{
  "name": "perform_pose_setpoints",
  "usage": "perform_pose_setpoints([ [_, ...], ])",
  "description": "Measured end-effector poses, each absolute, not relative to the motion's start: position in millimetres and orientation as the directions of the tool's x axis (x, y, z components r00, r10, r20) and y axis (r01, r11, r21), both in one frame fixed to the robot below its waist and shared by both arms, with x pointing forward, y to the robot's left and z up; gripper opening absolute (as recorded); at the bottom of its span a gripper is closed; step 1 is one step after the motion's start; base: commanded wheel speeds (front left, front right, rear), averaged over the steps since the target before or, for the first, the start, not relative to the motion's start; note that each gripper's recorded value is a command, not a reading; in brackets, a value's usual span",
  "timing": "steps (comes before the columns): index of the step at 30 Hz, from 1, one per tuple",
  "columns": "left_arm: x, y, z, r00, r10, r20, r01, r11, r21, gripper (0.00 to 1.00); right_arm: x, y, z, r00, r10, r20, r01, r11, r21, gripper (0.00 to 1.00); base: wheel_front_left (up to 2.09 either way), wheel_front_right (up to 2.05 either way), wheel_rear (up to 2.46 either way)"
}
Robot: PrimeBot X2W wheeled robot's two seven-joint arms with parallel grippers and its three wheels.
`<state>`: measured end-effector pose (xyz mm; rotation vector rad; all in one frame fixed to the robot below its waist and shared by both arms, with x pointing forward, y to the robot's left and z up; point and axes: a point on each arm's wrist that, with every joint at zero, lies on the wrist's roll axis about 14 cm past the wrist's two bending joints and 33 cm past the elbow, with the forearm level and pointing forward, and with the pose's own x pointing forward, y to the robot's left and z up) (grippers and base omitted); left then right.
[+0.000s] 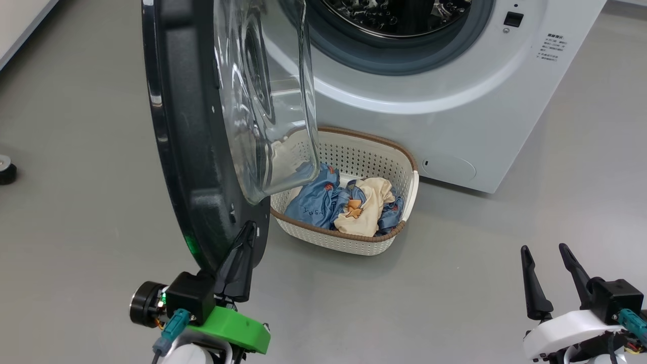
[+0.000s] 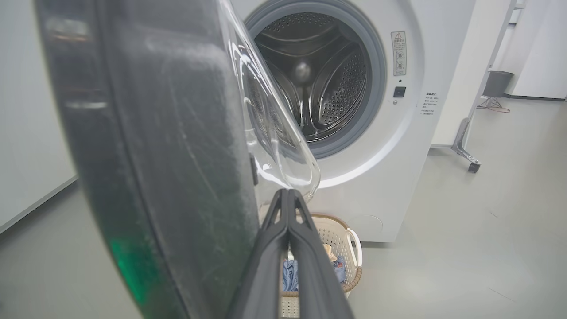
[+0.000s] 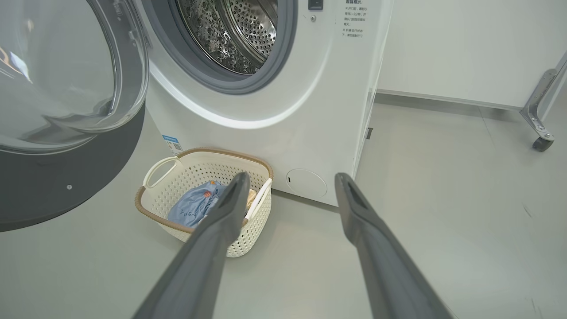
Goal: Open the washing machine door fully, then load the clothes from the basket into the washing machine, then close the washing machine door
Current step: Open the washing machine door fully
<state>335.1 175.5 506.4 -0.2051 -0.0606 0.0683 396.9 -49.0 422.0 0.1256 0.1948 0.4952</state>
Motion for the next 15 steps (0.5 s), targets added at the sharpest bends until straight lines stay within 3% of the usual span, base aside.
perform_pose_setpoints([
  [15,321.1,246.8,500.1,0.951,0.307,0.022,-0.295,0.930,-0.218,0.00,396.5,-39.6,415.4,0.844,0.509,-0.168,-0.482,0.858,0.177,1.00,0.00,0.00,0.00],
])
